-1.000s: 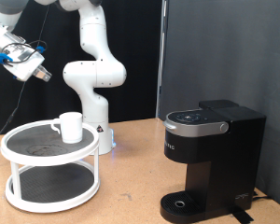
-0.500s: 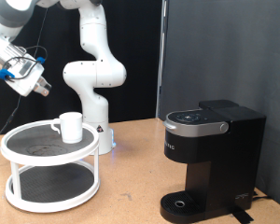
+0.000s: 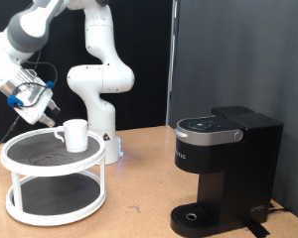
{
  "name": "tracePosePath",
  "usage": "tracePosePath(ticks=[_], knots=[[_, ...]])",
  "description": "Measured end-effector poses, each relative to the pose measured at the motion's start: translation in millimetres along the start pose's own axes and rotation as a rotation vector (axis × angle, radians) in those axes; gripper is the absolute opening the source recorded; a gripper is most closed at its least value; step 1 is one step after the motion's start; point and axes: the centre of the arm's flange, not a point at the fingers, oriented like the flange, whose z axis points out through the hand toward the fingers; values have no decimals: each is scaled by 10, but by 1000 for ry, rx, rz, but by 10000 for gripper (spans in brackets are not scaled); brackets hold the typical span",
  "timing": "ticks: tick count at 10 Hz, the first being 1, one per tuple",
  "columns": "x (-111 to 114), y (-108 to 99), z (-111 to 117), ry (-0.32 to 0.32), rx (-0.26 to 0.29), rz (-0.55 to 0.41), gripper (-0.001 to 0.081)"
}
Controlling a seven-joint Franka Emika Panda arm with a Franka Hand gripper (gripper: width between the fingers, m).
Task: Make a cup of coffee with the keurig machine
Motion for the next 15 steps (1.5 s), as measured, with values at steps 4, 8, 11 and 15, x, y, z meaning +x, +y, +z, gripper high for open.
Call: tracePosePath(ticks=[4,8,11,15], knots=[[90,-12,231,5,5,-10,733],[120,-13,271,2,4,-20,633],[128,-13,274,-2,3,-26,313],[133,-16,280,-4,5,-24,11]])
